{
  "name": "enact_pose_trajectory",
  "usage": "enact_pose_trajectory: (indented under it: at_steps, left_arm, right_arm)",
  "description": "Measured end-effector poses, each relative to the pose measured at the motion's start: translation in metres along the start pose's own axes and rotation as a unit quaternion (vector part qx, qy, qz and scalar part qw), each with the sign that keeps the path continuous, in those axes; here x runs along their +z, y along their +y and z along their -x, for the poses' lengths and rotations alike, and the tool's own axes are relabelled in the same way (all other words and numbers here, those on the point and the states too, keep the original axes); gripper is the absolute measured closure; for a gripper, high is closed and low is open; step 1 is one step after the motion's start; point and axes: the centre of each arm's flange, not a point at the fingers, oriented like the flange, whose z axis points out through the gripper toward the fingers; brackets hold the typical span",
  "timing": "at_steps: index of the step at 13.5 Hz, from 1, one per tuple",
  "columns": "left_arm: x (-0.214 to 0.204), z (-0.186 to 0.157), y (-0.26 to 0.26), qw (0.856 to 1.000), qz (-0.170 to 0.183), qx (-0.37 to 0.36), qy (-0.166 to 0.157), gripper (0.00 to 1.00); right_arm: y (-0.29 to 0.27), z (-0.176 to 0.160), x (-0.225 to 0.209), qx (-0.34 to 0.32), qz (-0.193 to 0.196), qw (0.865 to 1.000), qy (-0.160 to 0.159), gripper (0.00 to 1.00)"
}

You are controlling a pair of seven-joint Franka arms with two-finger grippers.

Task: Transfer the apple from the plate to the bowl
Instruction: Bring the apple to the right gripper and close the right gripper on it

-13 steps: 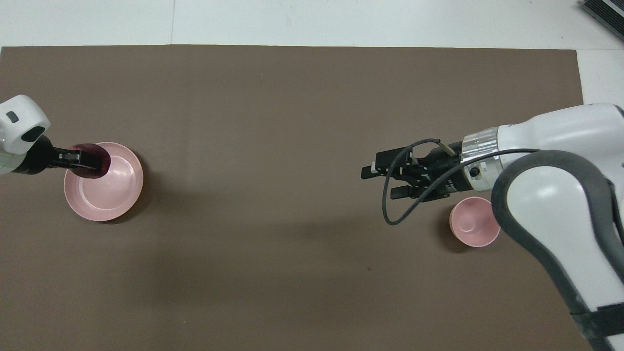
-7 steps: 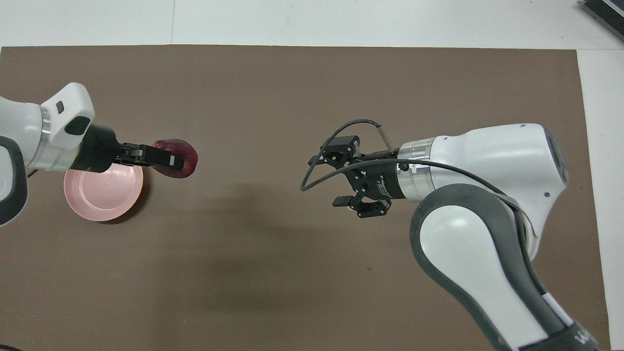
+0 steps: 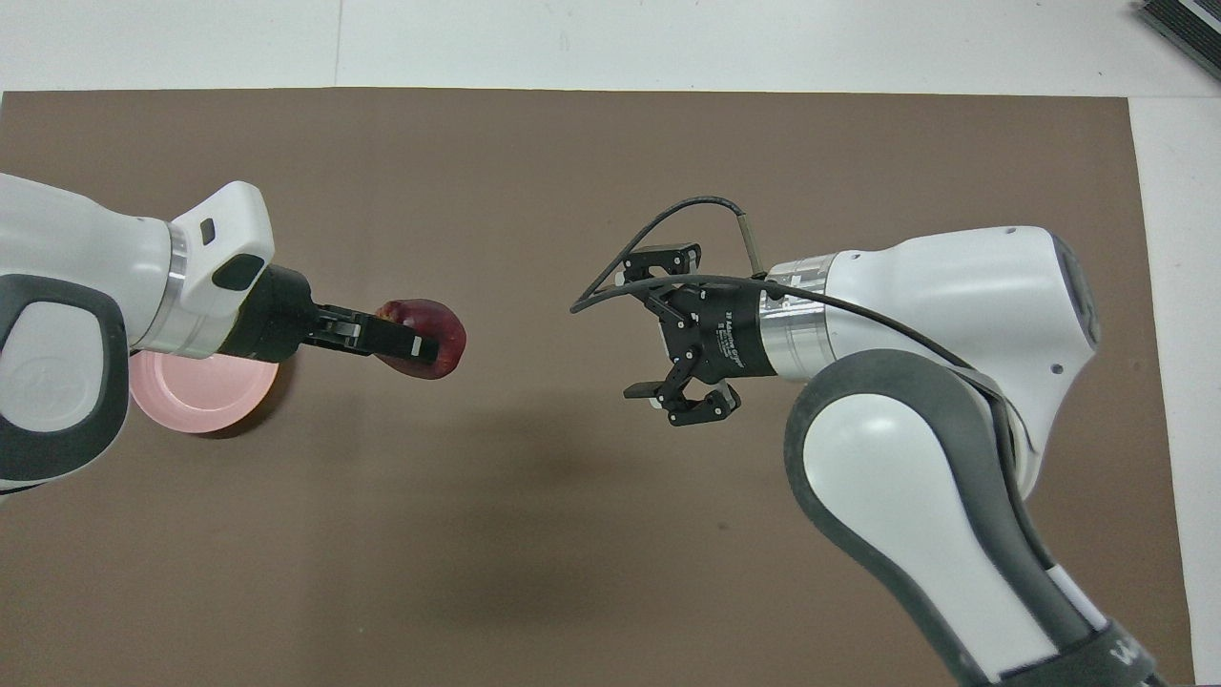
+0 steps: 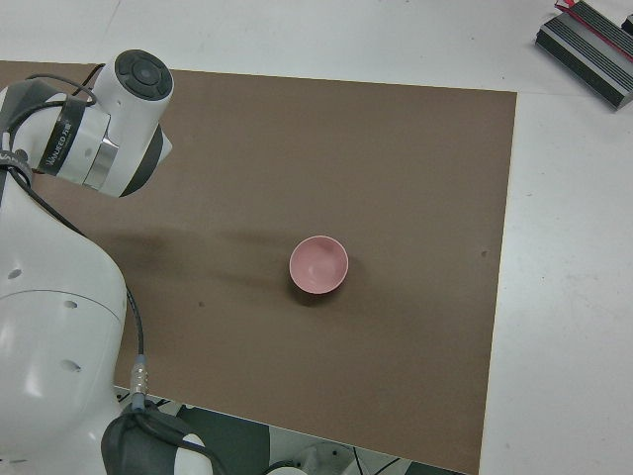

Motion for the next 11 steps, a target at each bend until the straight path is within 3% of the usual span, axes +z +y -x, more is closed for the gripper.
enact_pose_trajectory:
  at_steps: [3, 6, 11]
  left_arm:
    - [0.009, -0.001, 0.019, 1.000, 0.025, 0.000, 0.009, 0.37]
    - [0.020, -0.007, 0.040, 0.999, 0.016, -0.003, 0.044, 0.37]
    - [0.026, -0.006, 0.044, 0.999, 0.015, -0.013, 0.045, 0.37]
  right_arm:
    - [0.000, 0.012, 0.016, -0.003, 0.000, 1.000, 0.000, 0.00]
    - [0.004, 0.024, 0.032, -0.012, 0.006, 1.000, 0.001, 0.00]
    - [0.004, 0.021, 0.036, 0.005, 0.009, 1.000, 0.001, 0.00]
